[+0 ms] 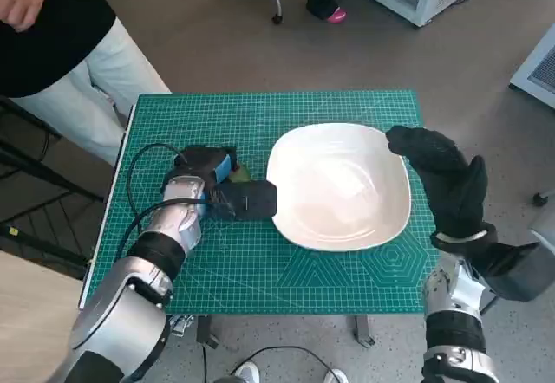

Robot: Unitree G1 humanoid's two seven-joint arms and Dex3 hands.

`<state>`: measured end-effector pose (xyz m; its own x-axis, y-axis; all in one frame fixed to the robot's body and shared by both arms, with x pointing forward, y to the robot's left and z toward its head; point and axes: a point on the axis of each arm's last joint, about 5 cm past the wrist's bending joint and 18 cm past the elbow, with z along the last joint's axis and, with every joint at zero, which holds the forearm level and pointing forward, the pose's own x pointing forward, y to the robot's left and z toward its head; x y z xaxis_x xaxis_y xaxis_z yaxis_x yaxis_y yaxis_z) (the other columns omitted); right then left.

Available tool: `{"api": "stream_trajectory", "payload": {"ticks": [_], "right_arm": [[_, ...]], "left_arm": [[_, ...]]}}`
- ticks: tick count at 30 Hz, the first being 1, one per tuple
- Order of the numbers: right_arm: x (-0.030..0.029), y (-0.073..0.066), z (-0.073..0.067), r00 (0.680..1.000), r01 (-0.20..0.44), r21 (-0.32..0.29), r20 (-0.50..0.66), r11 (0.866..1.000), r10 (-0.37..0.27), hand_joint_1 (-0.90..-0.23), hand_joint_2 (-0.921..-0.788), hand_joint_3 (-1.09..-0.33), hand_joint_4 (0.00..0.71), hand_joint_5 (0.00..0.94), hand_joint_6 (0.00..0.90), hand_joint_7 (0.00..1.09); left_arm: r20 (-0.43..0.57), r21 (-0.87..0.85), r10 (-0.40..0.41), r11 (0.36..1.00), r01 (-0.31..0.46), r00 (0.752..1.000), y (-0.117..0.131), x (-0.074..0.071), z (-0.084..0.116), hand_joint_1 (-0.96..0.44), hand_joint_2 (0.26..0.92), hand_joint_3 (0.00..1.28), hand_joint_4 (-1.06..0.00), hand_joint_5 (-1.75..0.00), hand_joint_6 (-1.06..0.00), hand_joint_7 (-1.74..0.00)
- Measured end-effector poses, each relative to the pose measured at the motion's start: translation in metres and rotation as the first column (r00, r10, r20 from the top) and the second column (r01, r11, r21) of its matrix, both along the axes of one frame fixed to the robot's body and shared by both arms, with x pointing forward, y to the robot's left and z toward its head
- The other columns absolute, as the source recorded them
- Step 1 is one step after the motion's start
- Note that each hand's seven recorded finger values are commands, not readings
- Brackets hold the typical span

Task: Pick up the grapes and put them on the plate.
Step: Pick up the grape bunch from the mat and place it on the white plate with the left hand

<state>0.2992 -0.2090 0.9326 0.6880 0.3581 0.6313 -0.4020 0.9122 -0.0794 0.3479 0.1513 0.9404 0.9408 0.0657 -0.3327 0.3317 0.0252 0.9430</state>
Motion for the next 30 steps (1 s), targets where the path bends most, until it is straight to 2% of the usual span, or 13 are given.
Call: {"api": "stream_trajectory", "payload": {"ticks": [30], "right_arm": [[0.0002,0.0008,0.0001,1.000,-0.005,-0.006,0.000,1.000,0.005,-0.399,-0.921,-0.537,0.555,0.001,0.504,0.00]], "left_arm": [[0.000,-0.008,0.000,1.000,0.000,1.000,0.0053,0.0008,0.0039,0.00,0.921,0.27,-0.39,-1.35,-0.48,-1.44]]}}
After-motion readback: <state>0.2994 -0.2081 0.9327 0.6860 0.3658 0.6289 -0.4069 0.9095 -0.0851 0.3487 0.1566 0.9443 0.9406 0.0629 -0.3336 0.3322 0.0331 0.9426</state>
